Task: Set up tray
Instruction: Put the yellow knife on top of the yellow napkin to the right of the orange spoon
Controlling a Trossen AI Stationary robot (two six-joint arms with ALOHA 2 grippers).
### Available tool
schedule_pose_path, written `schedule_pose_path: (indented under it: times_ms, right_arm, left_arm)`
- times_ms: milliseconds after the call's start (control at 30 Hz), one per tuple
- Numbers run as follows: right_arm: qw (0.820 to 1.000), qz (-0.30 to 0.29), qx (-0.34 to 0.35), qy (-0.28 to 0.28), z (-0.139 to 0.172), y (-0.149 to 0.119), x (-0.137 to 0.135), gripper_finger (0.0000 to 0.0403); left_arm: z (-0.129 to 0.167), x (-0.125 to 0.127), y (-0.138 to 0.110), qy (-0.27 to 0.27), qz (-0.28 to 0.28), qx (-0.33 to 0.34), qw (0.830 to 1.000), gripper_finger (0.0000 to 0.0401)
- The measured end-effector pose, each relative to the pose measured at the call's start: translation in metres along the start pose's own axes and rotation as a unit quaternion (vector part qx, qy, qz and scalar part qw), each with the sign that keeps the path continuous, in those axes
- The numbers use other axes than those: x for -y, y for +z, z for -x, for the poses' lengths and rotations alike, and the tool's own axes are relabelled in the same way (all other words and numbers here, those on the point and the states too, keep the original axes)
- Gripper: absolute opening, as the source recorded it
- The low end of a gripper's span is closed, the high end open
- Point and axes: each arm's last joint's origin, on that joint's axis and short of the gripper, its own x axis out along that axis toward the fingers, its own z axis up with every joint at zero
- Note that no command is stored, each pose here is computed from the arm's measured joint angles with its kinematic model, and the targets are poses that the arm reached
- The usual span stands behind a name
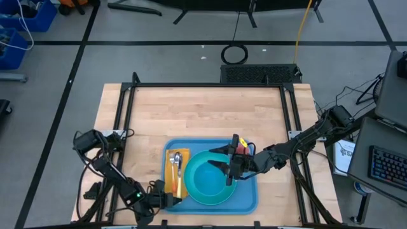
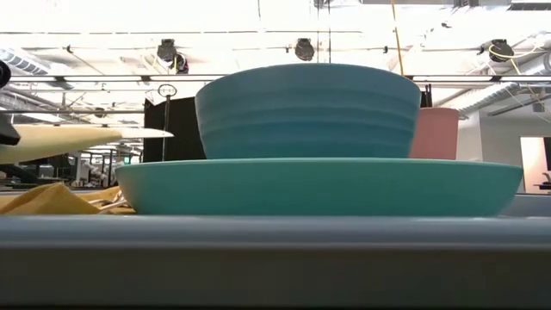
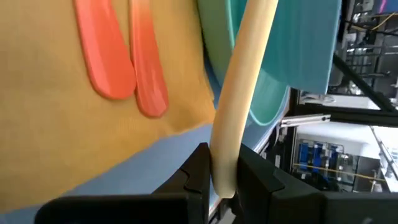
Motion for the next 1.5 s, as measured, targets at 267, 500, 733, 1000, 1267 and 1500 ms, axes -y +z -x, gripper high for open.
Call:
schedule_pose_path:
  times_ms: [267,500,733,1000,1267,1500]
  right_arm:
    - [1.0,-0.001,0.002,-0.002,0.0,0.0,0.0,0.0187]
    - [1.0,-0.002,0.003,-0.002,0.0,0.001,0.0,0.0187]
    - [1.0,-0.003,0.003,-0.002,0.0,0.001,0.0,0.0187]
    - [1.0,-0.003,0.003,-0.002,0.0,0.001,0.0,0.0187]
    - [1.0,-0.003,0.003,-0.001,0.0,0.001,0.0,0.0187]
    - [1.0,-0.006,0.006,-0.003,0.0,0.001,0.001,0.0187]
  left_arm:
    - [-0.001,0.001,0.0,0.014,0.015,-0.021,1.0,0.0053]
    - [-0.002,0.005,-0.001,0.001,0.069,-0.021,0.997,0.0053]
    - [-0.009,0.008,0.004,0.035,0.09,-0.054,0.994,0.0053]
    - [-0.015,0.015,0.005,0.022,0.098,-0.071,0.992,0.0053]
    - [-0.023,0.024,0.011,0.016,0.109,-0.09,0.99,0.0056]
    - [-0.028,0.031,0.016,-0.001,0.115,-0.093,0.989,0.0059]
